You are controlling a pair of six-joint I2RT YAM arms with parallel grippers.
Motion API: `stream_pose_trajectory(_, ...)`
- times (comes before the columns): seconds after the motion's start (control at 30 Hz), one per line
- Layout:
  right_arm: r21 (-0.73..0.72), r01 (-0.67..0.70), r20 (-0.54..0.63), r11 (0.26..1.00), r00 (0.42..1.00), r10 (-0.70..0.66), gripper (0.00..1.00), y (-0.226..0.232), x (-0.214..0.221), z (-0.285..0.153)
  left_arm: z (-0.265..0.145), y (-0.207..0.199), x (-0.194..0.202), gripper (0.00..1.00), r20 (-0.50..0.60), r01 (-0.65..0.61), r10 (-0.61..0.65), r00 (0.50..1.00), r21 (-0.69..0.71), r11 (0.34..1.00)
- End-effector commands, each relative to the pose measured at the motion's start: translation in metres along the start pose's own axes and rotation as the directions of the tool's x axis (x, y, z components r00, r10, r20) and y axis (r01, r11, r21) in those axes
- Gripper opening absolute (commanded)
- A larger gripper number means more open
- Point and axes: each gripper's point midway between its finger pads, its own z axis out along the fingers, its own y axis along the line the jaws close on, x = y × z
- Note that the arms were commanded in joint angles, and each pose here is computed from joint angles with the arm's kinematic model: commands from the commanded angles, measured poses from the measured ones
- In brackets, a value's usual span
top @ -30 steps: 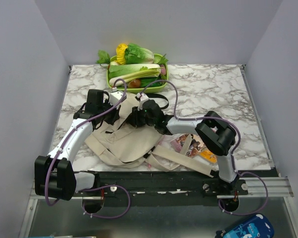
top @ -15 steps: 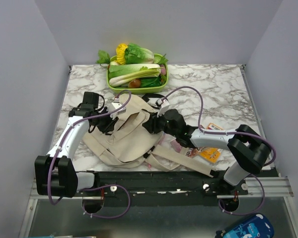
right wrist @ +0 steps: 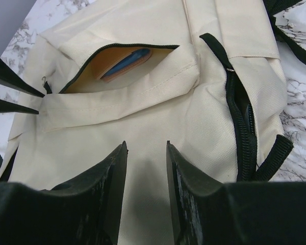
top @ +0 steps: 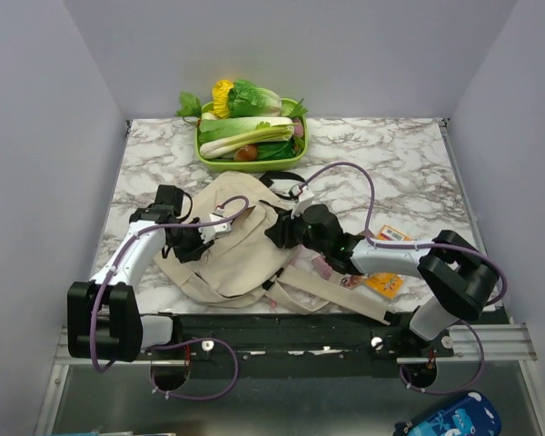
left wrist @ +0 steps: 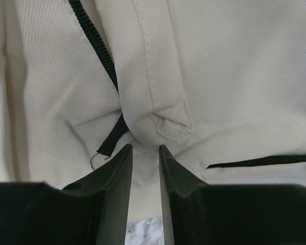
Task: Pack the student bag
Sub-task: Zip the student bag at the center of the board.
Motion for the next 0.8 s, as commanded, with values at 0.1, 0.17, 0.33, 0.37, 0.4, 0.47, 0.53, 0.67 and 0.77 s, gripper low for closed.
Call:
stream_pose_trajectory(0.1, 0.008, -0.01, 0.043, 1.0, 0.999, 0.009, 0.45, 0.001, -0.01, -0.008, -0.003, 0.036, -0.01, 0.35, 0.022, -0.086, 0.09, 0.996, -0.143, 0.986)
stream_pose_trajectory(0.17, 0.008, -0.009, 0.04, 1.0, 0.999, 0.009, 0.45, 0.001, -0.008, -0.009, -0.004, 0.031, -0.011, 0.34, 0.023, -0.088, 0.091, 0.996, -0.11, 0.99)
stream_pose_trajectory(0.33, 0.015, -0.01, 0.032, 1.0, 0.999, 0.009, 0.45, -0.001, -0.006, -0.009, -0.01, 0.032, -0.015, 0.34, 0.053, -0.129, 0.135, 0.989, -0.098, 0.987)
stream_pose_trajectory(0.37, 0.013, -0.01, 0.032, 1.0, 0.999, 0.01, 0.45, 0.0, -0.006, -0.008, -0.009, 0.028, -0.018, 0.35, 0.081, -0.146, 0.153, 0.985, -0.086, 0.985)
stream_pose_trajectory(0.4, 0.01, -0.01, 0.031, 1.0, 0.999, 0.01, 0.45, 0.001, -0.006, -0.008, -0.007, 0.024, -0.018, 0.35, 0.098, -0.165, 0.171, 0.98, -0.07, 0.984)
stream_pose_trajectory(0.47, 0.007, -0.01, 0.031, 1.0, 0.999, 0.01, 0.45, 0.002, -0.007, -0.008, -0.003, 0.015, -0.016, 0.36, 0.121, -0.197, 0.199, 0.973, -0.03, 0.98)
stream_pose_trajectory(0.53, 0.014, -0.009, 0.029, 1.0, 1.0, 0.008, 0.45, -0.001, -0.006, -0.008, 0.0, 0.011, -0.015, 0.36, 0.129, -0.21, 0.209, 0.969, -0.009, 0.978)
stream_pose_trajectory(0.67, 0.017, -0.014, 0.023, 1.0, 1.0, 0.013, 0.45, -0.003, -0.003, -0.008, 0.003, 0.014, -0.017, 0.4, 0.141, -0.228, 0.229, 0.963, -0.022, 0.973)
stream_pose_trajectory(0.77, 0.014, -0.02, 0.021, 1.0, 1.0, 0.02, 0.45, -0.002, -0.003, -0.009, 0.002, 0.016, -0.02, 0.47, 0.151, -0.229, 0.229, 0.962, -0.024, 0.973)
